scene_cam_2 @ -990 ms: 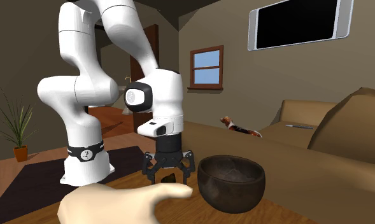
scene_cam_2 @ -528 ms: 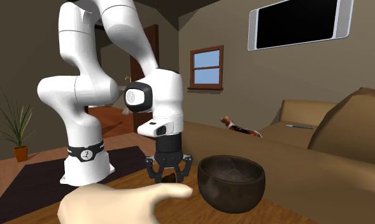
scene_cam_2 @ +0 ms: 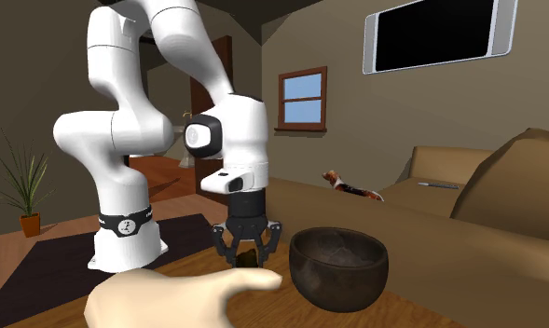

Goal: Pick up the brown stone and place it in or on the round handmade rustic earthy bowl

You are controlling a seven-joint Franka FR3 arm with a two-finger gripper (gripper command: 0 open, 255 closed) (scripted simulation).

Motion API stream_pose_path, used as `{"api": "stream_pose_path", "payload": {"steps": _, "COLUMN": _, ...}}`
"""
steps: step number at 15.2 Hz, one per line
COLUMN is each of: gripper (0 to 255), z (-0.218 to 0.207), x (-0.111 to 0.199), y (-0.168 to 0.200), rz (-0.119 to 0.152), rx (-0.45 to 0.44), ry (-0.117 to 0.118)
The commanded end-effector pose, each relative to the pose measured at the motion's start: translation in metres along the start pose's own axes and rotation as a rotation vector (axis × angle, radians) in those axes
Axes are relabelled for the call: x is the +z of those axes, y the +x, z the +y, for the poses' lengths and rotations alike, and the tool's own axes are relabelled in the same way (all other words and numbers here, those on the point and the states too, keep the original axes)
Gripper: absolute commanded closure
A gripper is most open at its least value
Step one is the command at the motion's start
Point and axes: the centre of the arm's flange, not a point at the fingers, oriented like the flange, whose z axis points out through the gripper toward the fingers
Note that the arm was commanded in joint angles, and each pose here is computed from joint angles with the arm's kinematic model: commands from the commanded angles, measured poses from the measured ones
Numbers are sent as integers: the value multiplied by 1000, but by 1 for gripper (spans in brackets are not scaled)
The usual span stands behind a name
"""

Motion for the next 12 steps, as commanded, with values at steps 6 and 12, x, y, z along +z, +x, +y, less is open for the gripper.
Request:
{"api": "stream_pose_path", "payload": {"steps": 6, "gripper": 255, "z": 0, "x": -36, "y": 3, "rz": -2, "rx": 2, "ry": 2}}
{"api": "stream_pose_path", "payload": {"steps": 12, "gripper": 255, "z": 0, "x": -67, "y": 6, "rz": -2, "rx": 2, "ry": 2}}
